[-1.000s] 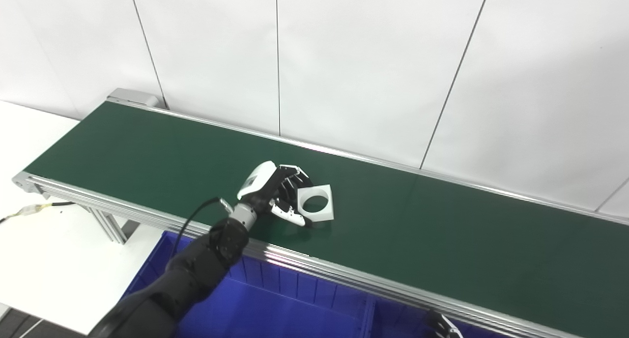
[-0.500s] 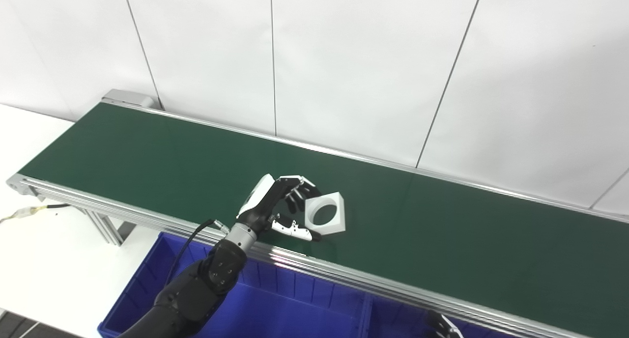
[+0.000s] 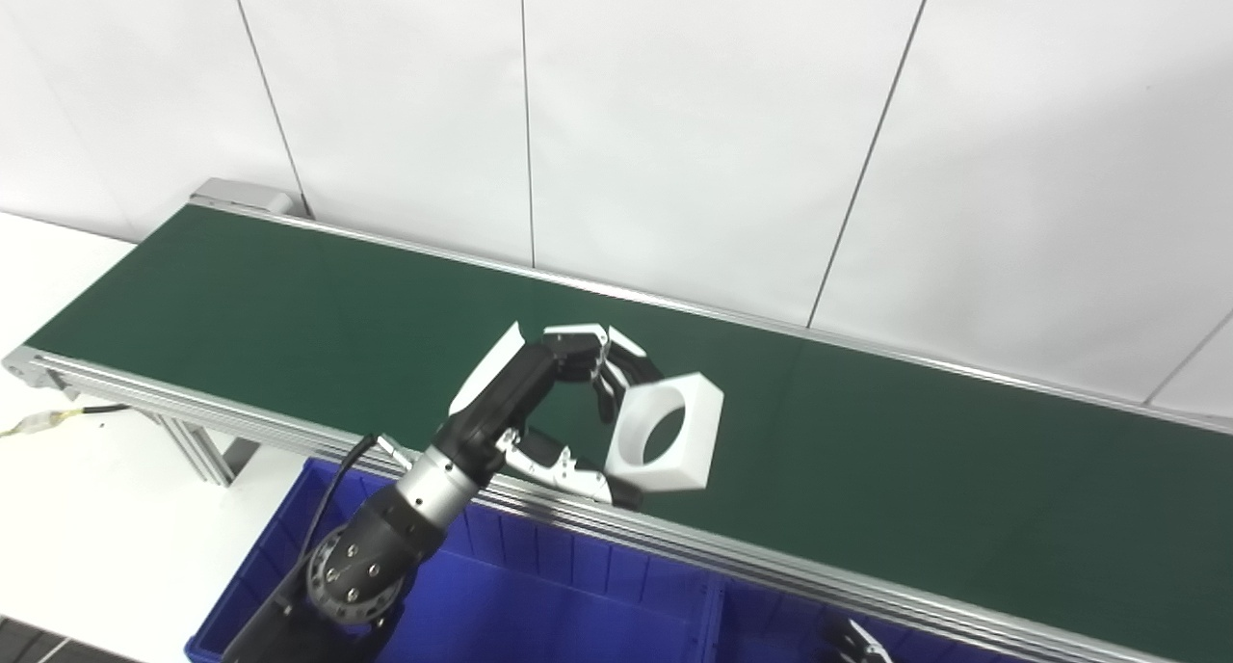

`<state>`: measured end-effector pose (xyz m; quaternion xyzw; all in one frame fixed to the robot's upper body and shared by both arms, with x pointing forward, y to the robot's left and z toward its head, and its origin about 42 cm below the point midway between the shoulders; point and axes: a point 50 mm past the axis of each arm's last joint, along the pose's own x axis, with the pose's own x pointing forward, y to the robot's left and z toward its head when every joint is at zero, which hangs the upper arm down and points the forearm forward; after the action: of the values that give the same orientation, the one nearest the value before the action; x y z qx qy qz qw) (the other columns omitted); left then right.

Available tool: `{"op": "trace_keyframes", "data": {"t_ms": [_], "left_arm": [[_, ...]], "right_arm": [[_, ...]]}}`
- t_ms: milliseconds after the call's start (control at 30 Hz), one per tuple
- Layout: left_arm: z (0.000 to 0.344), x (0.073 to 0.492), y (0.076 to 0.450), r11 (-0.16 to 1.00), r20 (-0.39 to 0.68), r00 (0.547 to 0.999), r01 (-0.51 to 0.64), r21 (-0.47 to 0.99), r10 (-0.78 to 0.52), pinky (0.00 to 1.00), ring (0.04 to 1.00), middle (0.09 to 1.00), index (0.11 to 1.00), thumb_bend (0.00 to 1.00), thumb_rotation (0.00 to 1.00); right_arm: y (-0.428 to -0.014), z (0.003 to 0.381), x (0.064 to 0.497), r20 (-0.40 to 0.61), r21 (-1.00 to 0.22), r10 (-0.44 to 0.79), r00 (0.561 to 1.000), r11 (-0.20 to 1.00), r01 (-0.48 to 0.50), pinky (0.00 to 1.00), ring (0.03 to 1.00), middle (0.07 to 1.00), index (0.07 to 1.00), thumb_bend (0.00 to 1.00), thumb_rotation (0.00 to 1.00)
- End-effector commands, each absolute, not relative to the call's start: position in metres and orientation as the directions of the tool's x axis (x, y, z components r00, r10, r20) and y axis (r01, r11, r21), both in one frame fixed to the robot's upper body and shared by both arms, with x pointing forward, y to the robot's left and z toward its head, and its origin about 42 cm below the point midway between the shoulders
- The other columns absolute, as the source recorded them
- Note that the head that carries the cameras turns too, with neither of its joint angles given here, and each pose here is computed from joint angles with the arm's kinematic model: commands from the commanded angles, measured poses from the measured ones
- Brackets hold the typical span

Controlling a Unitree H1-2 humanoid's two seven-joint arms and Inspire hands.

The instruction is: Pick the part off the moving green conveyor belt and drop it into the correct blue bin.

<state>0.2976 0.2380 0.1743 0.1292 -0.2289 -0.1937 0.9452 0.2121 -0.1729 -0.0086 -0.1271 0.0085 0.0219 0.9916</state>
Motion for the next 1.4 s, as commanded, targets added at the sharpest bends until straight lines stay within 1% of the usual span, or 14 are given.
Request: {"op": "trace_keyframes", "data": {"t_ms": [0,33,167,267,433,533,667,767,867,933,967,1067,1200,1367], "left_arm": [[0.189,0.294,0.240,0.893,0.427,0.798,0.295,0.339,-0.425,0.35,0.420,0.463,0.501,0.50,0.00],[0.187,0.290,0.240,0.894,0.423,0.800,0.299,0.335,-0.426,0.33,0.416,0.464,0.501,0.50,0.00],[0.179,0.279,0.241,0.891,0.401,0.805,0.325,0.317,-0.437,0.28,0.410,0.471,0.511,0.50,0.00],[0.171,0.272,0.242,0.880,0.377,0.805,0.352,0.317,-0.458,0.29,0.413,0.474,0.506,0.50,0.00],[0.156,0.264,0.246,0.844,0.273,0.828,0.373,0.385,-0.490,0.30,0.415,0.476,0.510,0.50,0.00],[0.146,0.263,0.248,0.835,0.224,0.839,0.389,0.389,-0.495,0.31,0.417,0.473,0.506,0.50,0.00],[0.133,0.263,0.252,0.828,0.155,0.860,0.397,0.396,-0.487,0.33,0.430,0.470,0.503,0.50,0.00],[0.127,0.264,0.255,0.817,0.120,0.862,0.409,0.407,-0.492,0.36,0.441,0.466,0.503,0.50,0.00],[0.121,0.264,0.257,0.810,0.082,0.875,0.402,0.427,-0.477,0.38,0.447,0.464,0.500,0.50,0.00],[0.117,0.264,0.259,0.812,0.071,0.884,0.391,0.433,-0.463,0.39,0.448,0.464,0.500,0.50,0.00],[0.116,0.264,0.259,0.812,0.064,0.887,0.387,0.437,-0.457,0.37,0.442,0.465,0.501,0.50,0.00],[0.115,0.264,0.260,0.798,0.045,0.888,0.387,0.461,-0.457,0.35,0.436,0.471,0.500,0.50,0.00],[0.117,0.266,0.260,0.765,0.007,0.884,0.401,0.505,-0.468,0.33,0.421,0.474,0.508,0.50,0.00],[0.113,0.269,0.259,0.736,-0.031,0.882,0.410,0.538,-0.470,0.32,0.411,0.479,0.520,0.50,0.00]], "right_arm": [[-0.167,0.003,0.213,0.055,-0.210,0.061,0.997,0.977,-0.049,0.65,0.736,0.785,0.792,0.70,0.03],[-0.167,0.004,0.213,0.057,-0.206,0.063,0.996,0.977,-0.050,0.65,0.738,0.786,0.793,0.70,0.04],[-0.165,0.007,0.210,0.068,-0.199,0.066,0.995,0.979,-0.051,0.66,0.741,0.787,0.795,0.69,0.04],[-0.163,0.008,0.208,0.071,-0.196,0.068,0.995,0.979,-0.053,0.66,0.736,0.782,0.794,0.69,0.04],[-0.160,0.015,0.206,0.090,-0.190,0.076,0.993,0.980,-0.058,0.66,0.743,0.787,0.799,0.68,0.05],[-0.159,0.018,0.205,0.099,-0.189,0.079,0.992,0.980,-0.059,0.65,0.745,0.788,0.799,0.67,0.05],[-0.160,0.022,0.205,0.110,-0.189,0.077,0.991,0.980,-0.055,0.65,0.743,0.786,0.796,0.67,0.06],[-0.159,0.024,0.204,0.111,-0.177,0.073,0.991,0.983,-0.052,0.65,0.740,0.783,0.794,0.68,0.07],[-0.159,0.026,0.204,0.108,-0.178,0.072,0.992,0.983,-0.052,0.65,0.741,0.787,0.797,0.68,0.07],[-0.159,0.028,0.204,0.110,-0.182,0.071,0.991,0.982,-0.050,0.65,0.743,0.789,0.799,0.68,0.07],[-0.159,0.029,0.204,0.111,-0.184,0.070,0.991,0.982,-0.049,0.65,0.744,0.789,0.799,0.69,0.08],[-0.158,0.033,0.203,0.111,-0.185,0.066,0.992,0.982,-0.045,0.64,0.744,0.788,0.799,0.68,0.09],[-0.158,0.036,0.203,0.109,-0.188,0.064,0.992,0.981,-0.043,0.63,0.734,0.781,0.792,0.68,0.06],[-0.157,0.038,0.204,0.108,-0.189,0.060,0.992,0.981,-0.039,0.63,0.735,0.782,0.791,0.69,0.05]]}}
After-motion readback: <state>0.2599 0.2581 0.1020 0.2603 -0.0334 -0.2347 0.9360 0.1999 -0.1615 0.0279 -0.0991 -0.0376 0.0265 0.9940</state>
